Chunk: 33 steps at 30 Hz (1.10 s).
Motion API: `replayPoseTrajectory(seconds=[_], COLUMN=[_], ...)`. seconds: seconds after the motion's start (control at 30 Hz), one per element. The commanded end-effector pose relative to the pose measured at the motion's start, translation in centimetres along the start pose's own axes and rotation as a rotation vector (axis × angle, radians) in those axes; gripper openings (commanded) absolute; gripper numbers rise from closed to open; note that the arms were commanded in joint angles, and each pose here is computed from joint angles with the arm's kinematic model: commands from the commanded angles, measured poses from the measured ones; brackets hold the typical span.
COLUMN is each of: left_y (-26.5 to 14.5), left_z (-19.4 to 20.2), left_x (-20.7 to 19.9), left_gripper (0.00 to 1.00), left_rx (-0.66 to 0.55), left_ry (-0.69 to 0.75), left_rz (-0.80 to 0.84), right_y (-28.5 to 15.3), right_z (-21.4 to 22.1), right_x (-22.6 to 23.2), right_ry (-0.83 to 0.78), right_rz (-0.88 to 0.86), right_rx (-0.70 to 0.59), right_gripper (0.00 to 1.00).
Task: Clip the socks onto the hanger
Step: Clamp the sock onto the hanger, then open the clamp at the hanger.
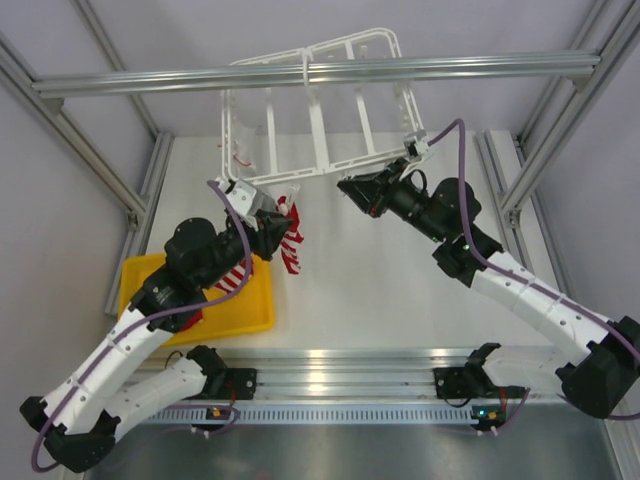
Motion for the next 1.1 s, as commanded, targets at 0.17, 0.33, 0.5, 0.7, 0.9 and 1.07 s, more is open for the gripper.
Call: replayPoseTrajectory(seconds=[0.17, 0.33, 0.5, 0.7, 0.9, 1.07], left_y=[-3.2, -1.5, 1.0, 3.5, 4.9, 5.7], left_z=[-3.8, -4.5, -6.1, -6.5, -6.3, -5.6], left_x=[-6.9, -7.1, -6.8, -6.0, -5.0, -5.5], left_gripper=[0.47, 0.46, 0.45, 0.41, 0.38, 0.38], left_rx=[-0.070, -0.078, -0.155, -0.219, -0.242, -0.230], left_ry=[0.097, 0.083, 0.099, 0.026, 0.042, 0.087], left_rz=[0.425, 0.431, 0.399, 0.340, 0.253, 0.242], right_y=[-0.4, 0.1, 0.1, 0.2, 0.7, 0.9], right_z=[-3.0, -3.0, -3.1, -3.4, -2.7, -2.1], right_x=[3.9, 4.5, 5.1, 5.4, 3.9, 3.8], right_ry=[0.084, 0.139, 0.159, 0.165, 0.158, 0.142], right_rz=[-0.161, -0.190, -0.215, -0.224, -0.104, -0.048], right_rx=[-0.056, -0.046, -0.044, -0.050, -0.012, -0.014], right_gripper=[0.00, 0.00, 0.00, 0.00, 0.00, 0.00])
Point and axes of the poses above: each gripper's point midway between its finger pads, its own y axis out along the fingers, its own x axis along the line the jaws close on, z = x × y, the point moved 1 cm from there along -y, back along the fingers, and after that the axes turned 2 degrees about -y, right-handed, at the moved point
